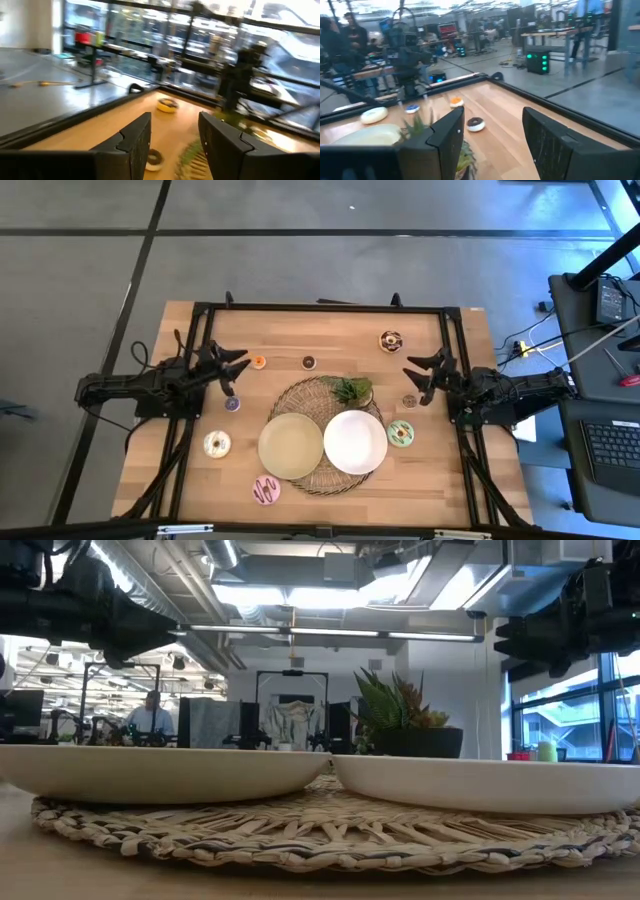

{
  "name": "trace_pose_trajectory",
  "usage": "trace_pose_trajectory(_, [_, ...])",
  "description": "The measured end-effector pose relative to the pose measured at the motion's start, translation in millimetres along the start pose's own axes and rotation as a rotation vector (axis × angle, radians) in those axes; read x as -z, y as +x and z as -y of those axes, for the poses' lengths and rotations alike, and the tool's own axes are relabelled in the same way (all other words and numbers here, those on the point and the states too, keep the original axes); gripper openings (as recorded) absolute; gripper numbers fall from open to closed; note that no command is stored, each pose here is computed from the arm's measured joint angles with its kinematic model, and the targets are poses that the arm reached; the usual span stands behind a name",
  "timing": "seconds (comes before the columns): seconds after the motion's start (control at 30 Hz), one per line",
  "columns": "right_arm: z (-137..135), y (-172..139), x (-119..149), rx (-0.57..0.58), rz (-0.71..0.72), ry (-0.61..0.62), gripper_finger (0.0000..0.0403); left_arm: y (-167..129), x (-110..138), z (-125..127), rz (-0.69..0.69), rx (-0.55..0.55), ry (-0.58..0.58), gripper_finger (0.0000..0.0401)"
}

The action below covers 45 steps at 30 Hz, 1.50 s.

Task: Pick & Place donuts
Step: Put the small orange donut on the brown plate

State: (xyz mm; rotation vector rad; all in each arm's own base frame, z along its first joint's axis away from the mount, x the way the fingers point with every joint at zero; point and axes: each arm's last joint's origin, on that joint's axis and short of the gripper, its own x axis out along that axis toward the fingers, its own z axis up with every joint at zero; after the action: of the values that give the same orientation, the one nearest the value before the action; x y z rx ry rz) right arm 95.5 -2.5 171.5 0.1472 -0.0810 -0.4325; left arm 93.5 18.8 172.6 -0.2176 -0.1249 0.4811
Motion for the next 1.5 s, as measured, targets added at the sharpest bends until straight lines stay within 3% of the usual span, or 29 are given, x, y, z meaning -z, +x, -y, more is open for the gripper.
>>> trace_pose_trajectory(0.2, [5,0,-1,0.157,0.026,0.057,0.0202,1,1,0,-0.033,-0.028,0.004,0.014])
trace_pose_trajectory(0.4, [8,-1,-2,0.287,0.055,0.084,0.0202,3,2,-2,-0.23,-0.17,0.044,0.0114])
trace_pose_trajectory(0.63, [8,-1,-2,0.29,0.055,0.08,0.0202,15,-5,3,-0.372,-0.242,0.042,0.0096])
trace_pose_trajectory(0.87, [8,-1,-2,0.29,0.053,0.077,0.0202,40,-11,-5,-0.471,-0.388,-0.009,0.0103])
trace_pose_trajectory(1.13, [9,-1,0,0.294,0.036,0.06,0.0202,69,-11,-24,-0.663,-0.393,-0.032,0.0129])
trace_pose_trajectory(1.5, [9,-1,0,0.295,0.028,0.008,0.0202,89,3,-44,-0.807,-0.436,-0.127,0.0165])
